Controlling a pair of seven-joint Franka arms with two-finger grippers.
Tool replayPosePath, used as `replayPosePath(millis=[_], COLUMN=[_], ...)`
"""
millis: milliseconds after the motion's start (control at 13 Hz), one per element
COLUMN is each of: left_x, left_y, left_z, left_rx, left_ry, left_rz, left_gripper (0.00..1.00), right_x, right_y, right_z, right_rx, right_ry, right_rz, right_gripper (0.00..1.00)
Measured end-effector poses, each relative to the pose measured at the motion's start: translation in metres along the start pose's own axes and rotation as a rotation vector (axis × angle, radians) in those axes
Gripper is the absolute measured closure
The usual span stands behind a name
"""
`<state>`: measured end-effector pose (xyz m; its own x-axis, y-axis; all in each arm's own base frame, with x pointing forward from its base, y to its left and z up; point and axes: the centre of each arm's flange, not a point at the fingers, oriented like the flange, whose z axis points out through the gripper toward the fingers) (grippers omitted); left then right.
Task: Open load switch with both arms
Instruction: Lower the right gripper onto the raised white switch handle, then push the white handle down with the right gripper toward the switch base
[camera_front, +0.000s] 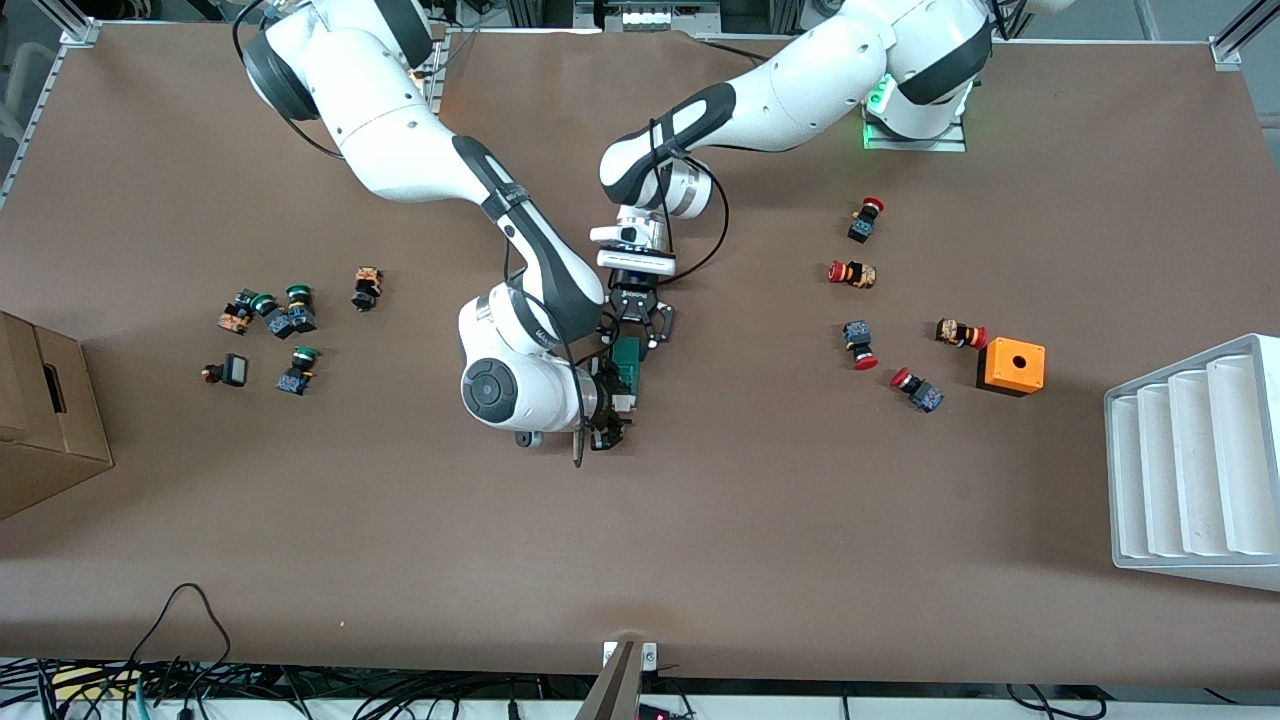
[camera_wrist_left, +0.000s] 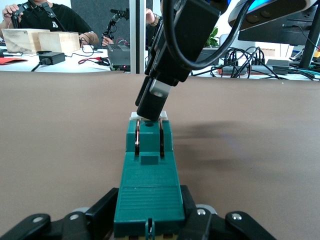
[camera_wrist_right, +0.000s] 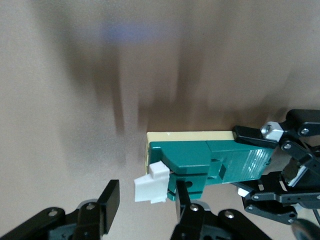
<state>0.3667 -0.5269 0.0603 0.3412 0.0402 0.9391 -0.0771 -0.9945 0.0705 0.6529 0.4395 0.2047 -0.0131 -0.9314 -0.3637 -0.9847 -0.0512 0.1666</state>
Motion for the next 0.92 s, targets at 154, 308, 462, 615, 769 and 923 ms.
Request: replayPosePath(millis=[154, 308, 462, 615, 769, 923], left_x=[0.0000, -0.0001, -0.0001, -0.0002, -0.0002, -0.0003], left_y=[0.0000, 0.0000, 0.0000, 0.0000, 0.0001, 0.0001], left_z=[0.0000, 0.0000, -0.0001, -0.0001, -0.0001, -0.0002], left_rx=[0.000, 0.000, 0.000, 0.000, 0.000, 0.000], left_ry=[0.000, 0.000, 0.000, 0.001, 0.001, 0.001], left_rz=[0.000, -0.001, -0.001, -0.001, -0.001, -0.001], left_gripper=[0.48, 0.48, 0.48, 0.48, 0.48, 0.48], right_x=[-0.0006, -0.0013, -0.0029, -0.0031, -0.0032, -0.0032], right_y=[0.0008, 0.0021, 0.0029, 0.0029, 0.0029, 0.0029], right_z=[0.0005, 0.0012, 0.0008, 0.0004, 0.0003, 0.0002], right_rx=[-0.004, -0.012, -0.014, -0.014, -0.014, -0.015], right_ry=[0.001, 0.003, 0.003, 0.003, 0.003, 0.003], right_rz=[0.007, 0.010, 0.011, 0.011, 0.013, 0.014], right_gripper=[0.49, 0.55, 0.61, 0.63, 0.63, 0.63])
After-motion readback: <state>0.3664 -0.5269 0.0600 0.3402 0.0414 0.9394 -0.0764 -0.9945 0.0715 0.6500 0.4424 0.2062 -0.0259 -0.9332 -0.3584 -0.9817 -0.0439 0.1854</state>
